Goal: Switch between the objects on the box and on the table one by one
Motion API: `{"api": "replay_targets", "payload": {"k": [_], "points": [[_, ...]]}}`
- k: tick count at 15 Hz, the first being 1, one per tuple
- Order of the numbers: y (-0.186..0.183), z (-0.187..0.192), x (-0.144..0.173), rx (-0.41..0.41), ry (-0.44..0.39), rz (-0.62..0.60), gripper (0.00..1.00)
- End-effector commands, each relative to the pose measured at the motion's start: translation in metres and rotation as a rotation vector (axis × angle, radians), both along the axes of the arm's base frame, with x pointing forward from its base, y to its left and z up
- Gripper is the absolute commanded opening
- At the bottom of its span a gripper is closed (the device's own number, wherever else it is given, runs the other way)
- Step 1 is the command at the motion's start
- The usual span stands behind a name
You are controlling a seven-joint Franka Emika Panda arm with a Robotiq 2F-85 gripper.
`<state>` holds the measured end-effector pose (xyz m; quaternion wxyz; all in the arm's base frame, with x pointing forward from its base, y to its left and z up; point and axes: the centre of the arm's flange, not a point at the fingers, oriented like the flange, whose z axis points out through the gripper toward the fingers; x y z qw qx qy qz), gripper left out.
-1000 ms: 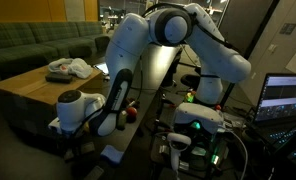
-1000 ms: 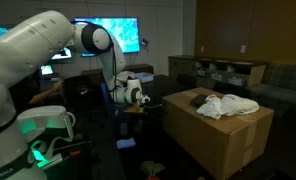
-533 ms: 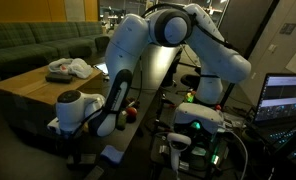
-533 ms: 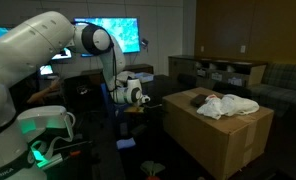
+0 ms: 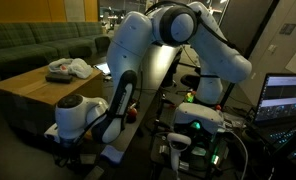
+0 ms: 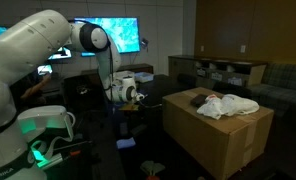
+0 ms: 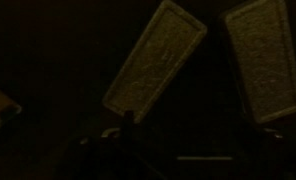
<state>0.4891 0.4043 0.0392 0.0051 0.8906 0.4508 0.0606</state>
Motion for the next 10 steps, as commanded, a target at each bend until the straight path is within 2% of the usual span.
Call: {"api": "replay_targets", "payload": {"k": [1,6,10], "points": [[0.015,0.027,-0.041,0.021,-0.004,0.043,1.0],[0.036,0.046,-0.084,0.028,0.024,0.117,1.0],[0.047,0.041,-0.105,0.027,0.043,0.164,1.0]]}}
